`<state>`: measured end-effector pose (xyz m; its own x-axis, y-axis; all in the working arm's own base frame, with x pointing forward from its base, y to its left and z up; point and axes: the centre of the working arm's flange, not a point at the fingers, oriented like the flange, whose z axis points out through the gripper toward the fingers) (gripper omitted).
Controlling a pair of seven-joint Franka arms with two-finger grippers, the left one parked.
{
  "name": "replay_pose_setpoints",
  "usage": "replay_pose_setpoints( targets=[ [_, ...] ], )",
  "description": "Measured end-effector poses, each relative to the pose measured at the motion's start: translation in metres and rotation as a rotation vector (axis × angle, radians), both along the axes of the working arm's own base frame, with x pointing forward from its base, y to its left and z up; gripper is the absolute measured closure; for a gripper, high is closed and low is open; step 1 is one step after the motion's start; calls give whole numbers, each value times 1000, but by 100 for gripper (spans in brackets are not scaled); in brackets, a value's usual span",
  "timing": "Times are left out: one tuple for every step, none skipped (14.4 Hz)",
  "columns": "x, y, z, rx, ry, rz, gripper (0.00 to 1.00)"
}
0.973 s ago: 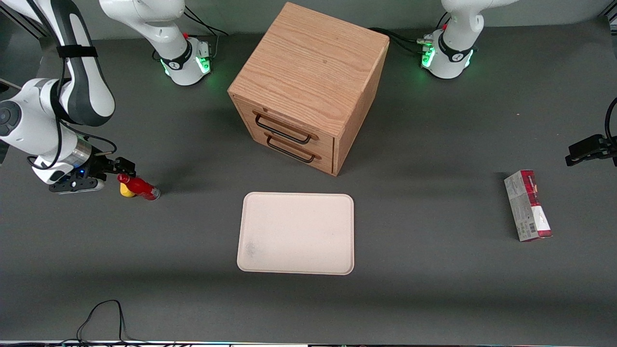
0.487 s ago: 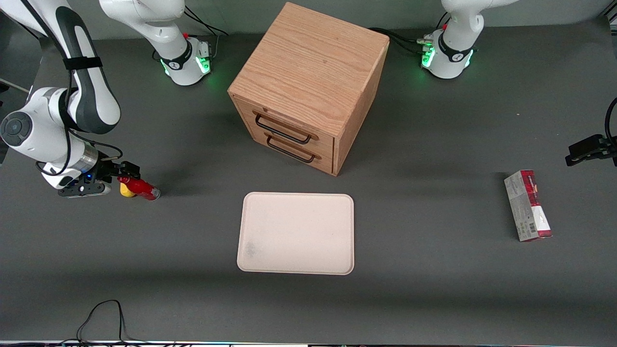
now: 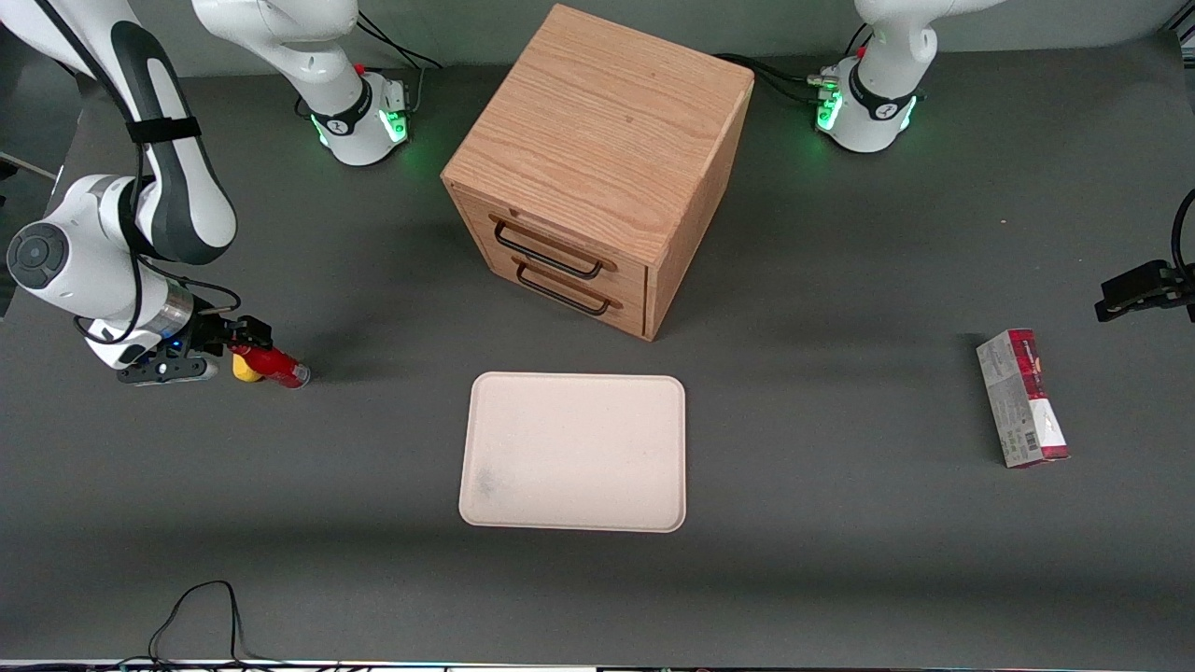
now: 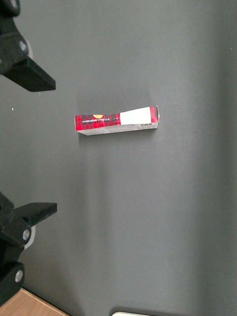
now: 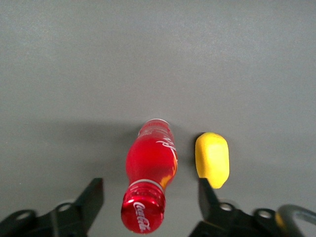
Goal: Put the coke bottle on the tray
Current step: 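Close the right gripper around the bottle's neck, then lift the bottle and pull it away from the yellow object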
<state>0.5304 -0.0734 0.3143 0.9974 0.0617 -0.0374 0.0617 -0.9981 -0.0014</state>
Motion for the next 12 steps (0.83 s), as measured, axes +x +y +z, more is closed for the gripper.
replay_pose_setpoints(
  targets=[
    [0,0,0,0,0,0,35],
    [0,0,0,0,1,0,45],
    [0,0,0,0,1,1,55],
    [1,0,1,0,-1,1,63],
    [1,0,2,0,-3,1,68],
    [2,0,4,0,1,2,68],
    [3,0,10,2,10,3,68],
    [6,0,21,4,22,4,68],
    [10,-1,39,6,30,4,68],
    [14,-1,61,7,29,8,68],
    [17,-2,87,9,23,16,68],
    [18,-2,112,11,16,25,68]
  ],
)
